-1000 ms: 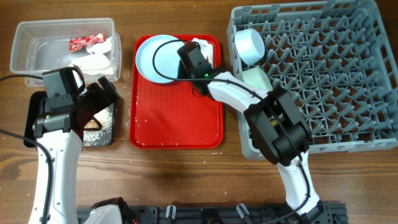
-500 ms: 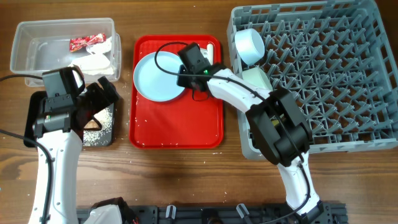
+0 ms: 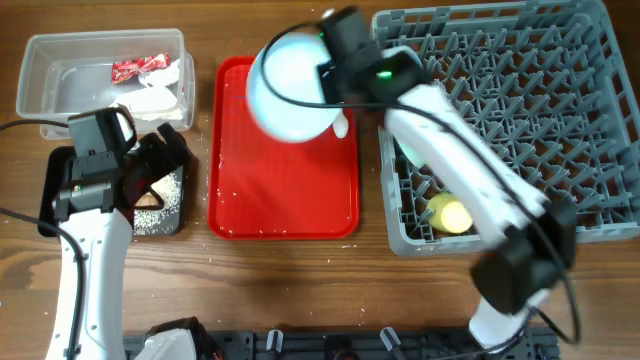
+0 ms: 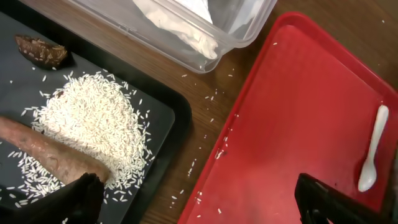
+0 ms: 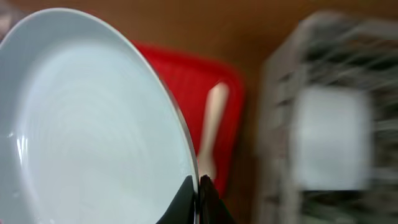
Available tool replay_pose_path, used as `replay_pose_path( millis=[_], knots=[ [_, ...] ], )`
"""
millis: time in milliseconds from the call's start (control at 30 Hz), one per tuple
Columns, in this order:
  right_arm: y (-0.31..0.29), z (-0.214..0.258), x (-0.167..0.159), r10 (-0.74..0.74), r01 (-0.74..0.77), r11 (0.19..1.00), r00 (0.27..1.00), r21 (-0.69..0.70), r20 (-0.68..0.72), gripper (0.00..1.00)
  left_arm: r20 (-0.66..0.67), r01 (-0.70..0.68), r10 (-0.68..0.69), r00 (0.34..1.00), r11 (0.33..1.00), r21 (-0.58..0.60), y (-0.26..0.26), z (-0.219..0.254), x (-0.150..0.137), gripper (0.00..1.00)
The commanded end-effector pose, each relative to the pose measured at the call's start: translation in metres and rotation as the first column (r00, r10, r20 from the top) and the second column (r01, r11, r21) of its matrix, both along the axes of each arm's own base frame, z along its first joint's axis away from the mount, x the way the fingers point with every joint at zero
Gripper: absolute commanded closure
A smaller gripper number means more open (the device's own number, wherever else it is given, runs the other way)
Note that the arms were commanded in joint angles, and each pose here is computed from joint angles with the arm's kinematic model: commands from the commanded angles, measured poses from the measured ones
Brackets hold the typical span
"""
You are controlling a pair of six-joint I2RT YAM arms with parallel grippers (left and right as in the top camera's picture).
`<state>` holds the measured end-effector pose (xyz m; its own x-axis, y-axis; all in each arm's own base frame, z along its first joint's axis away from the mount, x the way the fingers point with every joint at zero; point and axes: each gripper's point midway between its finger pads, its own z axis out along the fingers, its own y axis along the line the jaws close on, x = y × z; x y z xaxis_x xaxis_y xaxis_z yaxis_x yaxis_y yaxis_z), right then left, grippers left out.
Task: Sort waste into correct bins and load items into the dishwasher rack
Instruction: 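Grip the plate rim with right gripper and lift it off the tray, then stand the light-blue plate upright in the rack and release it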
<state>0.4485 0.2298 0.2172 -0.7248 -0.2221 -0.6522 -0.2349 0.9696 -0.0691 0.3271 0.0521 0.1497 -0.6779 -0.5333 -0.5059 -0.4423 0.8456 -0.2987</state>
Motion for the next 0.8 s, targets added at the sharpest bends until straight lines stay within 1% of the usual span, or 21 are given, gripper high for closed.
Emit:
replay_pose_path(
  millis=[0, 67, 133, 200, 300, 367, 400, 500, 633, 700, 767],
  knots=[
    [-0.081, 0.086, 0.005, -0.143, 0.207, 0.950, 0.954, -0.234, 0.265, 0.96, 0.022, -0.008, 0.007, 1.000, 1.000, 0.008, 0.003, 0.008, 0.002, 0.00],
    [-0.120, 0.116, 0.000, -0.202, 0.327, 0.882, 0.913, -0.339, 0.355, 0.96, 0.022, -0.008, 0.008, 1.000, 1.000, 0.008, 0.003, 0.008, 0.002, 0.00],
    [-0.150, 0.136, -0.007, -0.204, 0.384, 0.800, 0.897, -0.461, 0.393, 0.96, 0.022, -0.008, 0.007, 1.000, 1.000, 0.008, 0.003, 0.008, 0.002, 0.00],
    [-0.166, 0.140, -0.008, -0.171, 0.370, 0.742, 0.911, -0.559, 0.375, 0.96, 0.022, -0.008, 0.008, 1.000, 1.000, 0.008, 0.003, 0.008, 0.002, 0.00],
    [-0.186, 0.137, -0.004, -0.110, 0.295, 0.667, 0.947, -0.684, 0.301, 0.96, 0.022, -0.008, 0.008, 1.000, 1.000, 0.008, 0.003, 0.008, 0.002, 0.00],
    [-0.207, 0.135, 0.001, -0.117, 0.281, 0.629, 0.956, -0.725, 0.269, 0.96, 0.022, -0.008, 0.007, 1.000, 1.000, 0.008, 0.003, 0.008, 0.002, 0.00],
    [-0.214, 0.132, 0.004, -0.123, 0.276, 0.627, 0.959, -0.729, 0.257, 0.96, 0.022, -0.008, 0.007, 1.000, 1.000, 0.008, 0.003, 0.008, 0.002, 0.00],
    [-0.235, 0.109, 0.013, -0.107, 0.205, 0.660, 0.978, -0.723, 0.179, 0.96, 0.022, -0.008, 0.008, 1.000, 1.000, 0.008, 0.003, 0.008, 0.002, 0.00],
    [-0.248, 0.067, 0.023, -0.075, 0.110, 0.744, 0.994, -0.659, 0.082, 0.96, 0.022, -0.008, 0.008, 1.000, 1.000, 0.008, 0.003, 0.008, 0.002, 0.00],
    [-0.259, 0.050, 0.027, -0.098, 0.104, 0.741, 0.994, -0.664, 0.046, 0.96, 0.022, -0.008, 0.008, 1.000, 1.000, 0.008, 0.003, 0.008, 0.002, 0.00],
    [-0.265, 0.031, 0.032, -0.100, 0.078, 0.754, 0.995, -0.652, 0.004, 0.96, 0.022, -0.008, 0.007, 1.000, 1.000, 0.008, 0.003, 0.008, 0.002, 0.00]
  ],
)
